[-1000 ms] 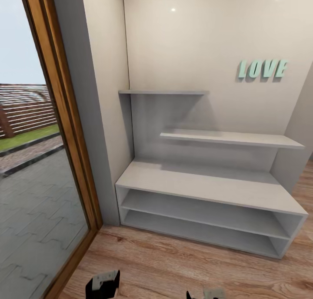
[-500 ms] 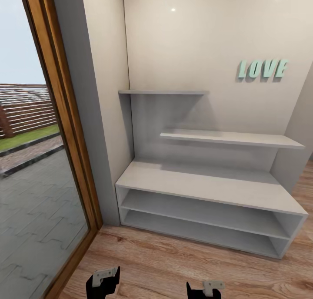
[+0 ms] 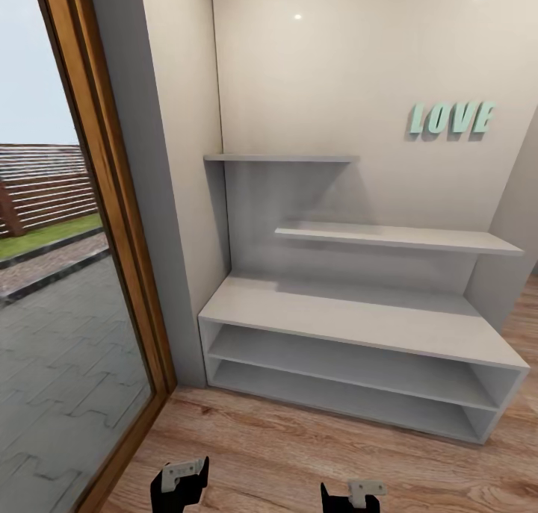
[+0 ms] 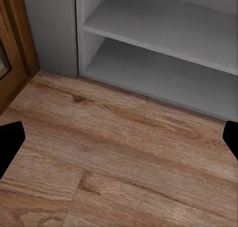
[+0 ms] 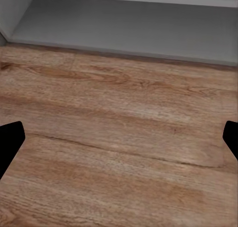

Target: Pick up the two gym shoes and the two sandals from the corridor floor and place them onto the hallstand (shoe rack) in the corridor, making sure they are on the rack and not on the floor. Arrange them so the two gym shoes are next to each other and the two sandals are next to each other.

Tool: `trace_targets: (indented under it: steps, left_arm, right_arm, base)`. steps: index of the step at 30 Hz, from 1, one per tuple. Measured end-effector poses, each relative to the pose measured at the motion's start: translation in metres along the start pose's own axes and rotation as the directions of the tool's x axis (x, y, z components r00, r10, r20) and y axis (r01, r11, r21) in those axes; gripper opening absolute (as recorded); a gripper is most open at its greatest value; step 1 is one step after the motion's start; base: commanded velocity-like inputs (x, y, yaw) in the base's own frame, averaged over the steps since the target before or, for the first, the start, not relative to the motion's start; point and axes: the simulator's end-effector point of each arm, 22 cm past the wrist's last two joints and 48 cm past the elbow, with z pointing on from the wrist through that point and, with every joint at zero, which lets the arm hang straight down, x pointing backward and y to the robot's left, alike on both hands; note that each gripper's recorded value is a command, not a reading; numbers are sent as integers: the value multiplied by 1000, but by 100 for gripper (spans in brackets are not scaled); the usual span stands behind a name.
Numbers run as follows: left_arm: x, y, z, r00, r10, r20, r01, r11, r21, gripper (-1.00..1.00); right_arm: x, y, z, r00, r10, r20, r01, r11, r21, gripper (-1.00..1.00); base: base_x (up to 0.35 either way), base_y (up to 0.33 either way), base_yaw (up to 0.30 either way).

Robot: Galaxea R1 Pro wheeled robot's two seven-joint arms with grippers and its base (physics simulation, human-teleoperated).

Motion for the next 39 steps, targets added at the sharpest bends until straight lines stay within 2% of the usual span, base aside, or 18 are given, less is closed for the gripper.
trace_targets:
  steps: [28, 39]
  left_arm:
    - [4, -4, -1, 1000, 1, -8, -1, 1000, 7, 100]
    - [10, -6, -2, 1000, -1, -21, 1, 1000, 8, 100]
  right_arm:
    - [1, -1, 0, 1000, 4, -2, -4, 1000, 3, 100]
    - [1, -1, 0, 1000, 6, -2, -6, 1000, 4, 100]
  base:
    - [0, 0, 0]
    - [0, 0, -215]
